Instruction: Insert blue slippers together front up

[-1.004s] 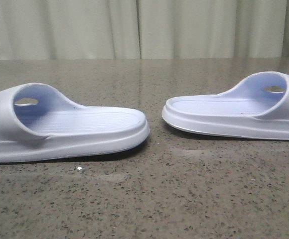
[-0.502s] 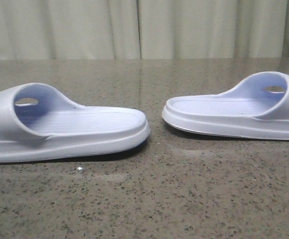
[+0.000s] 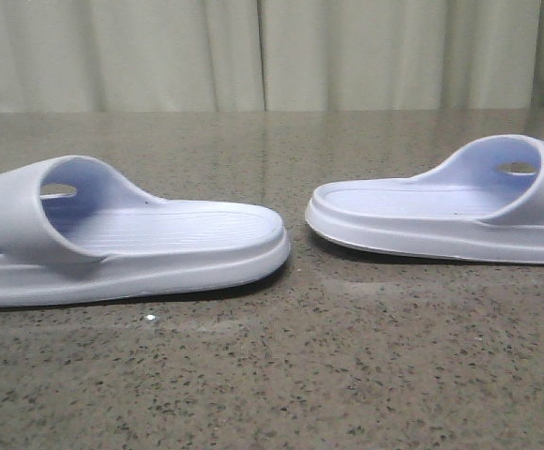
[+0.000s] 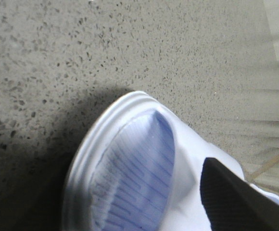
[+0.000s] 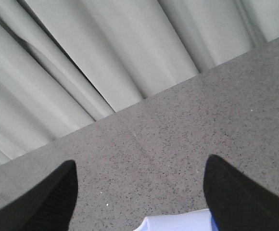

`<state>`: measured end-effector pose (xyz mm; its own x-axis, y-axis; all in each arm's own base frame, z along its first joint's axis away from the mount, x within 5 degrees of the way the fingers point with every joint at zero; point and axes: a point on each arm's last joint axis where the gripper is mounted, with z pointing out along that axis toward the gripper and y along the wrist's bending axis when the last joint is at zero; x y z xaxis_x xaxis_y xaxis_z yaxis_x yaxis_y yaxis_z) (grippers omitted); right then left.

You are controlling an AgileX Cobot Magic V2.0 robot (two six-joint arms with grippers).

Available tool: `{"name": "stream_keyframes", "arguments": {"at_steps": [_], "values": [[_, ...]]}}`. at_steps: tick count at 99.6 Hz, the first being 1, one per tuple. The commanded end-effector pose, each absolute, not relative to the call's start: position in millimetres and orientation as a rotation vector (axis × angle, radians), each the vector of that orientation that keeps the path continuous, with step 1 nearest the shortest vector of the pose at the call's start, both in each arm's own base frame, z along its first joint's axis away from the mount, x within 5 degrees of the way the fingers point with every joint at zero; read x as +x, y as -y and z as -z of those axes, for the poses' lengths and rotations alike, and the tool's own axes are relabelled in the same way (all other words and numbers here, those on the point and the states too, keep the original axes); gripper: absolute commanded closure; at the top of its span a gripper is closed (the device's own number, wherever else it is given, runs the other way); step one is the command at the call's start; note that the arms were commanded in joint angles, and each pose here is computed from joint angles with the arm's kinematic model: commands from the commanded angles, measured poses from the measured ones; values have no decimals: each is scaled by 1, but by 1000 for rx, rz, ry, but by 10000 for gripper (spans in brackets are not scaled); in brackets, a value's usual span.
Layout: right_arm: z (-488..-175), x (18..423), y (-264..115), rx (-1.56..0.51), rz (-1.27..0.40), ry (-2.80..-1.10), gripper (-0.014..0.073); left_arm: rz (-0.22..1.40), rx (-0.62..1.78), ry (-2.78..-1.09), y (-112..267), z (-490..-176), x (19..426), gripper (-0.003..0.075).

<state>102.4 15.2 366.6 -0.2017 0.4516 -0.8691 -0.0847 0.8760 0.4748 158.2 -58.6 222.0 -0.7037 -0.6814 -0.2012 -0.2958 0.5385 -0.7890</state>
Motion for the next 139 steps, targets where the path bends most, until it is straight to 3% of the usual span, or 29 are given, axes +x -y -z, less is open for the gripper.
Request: {"name": "stream_keyframes", "arguments": {"at_steps": [1, 37, 82, 120, 139], "values": [[-384, 103, -12, 292, -492, -1606, 118, 1073, -777, -2341, 63, -219, 156, 235], [-383, 104, -12, 295, -492, -1610, 118, 1056, -827, -2287, 60, -220, 160, 239], [-383, 104, -12, 295, -492, -1610, 118, 1057, -836, -2279, 60, -220, 161, 426], [-383, 104, -12, 294, -490, -1610, 118, 1059, -838, -2278, 60, -220, 161, 459], [-383, 104, -12, 293, -488, -1610, 118, 1049, -834, -2277, 59, -220, 161, 591]]}}
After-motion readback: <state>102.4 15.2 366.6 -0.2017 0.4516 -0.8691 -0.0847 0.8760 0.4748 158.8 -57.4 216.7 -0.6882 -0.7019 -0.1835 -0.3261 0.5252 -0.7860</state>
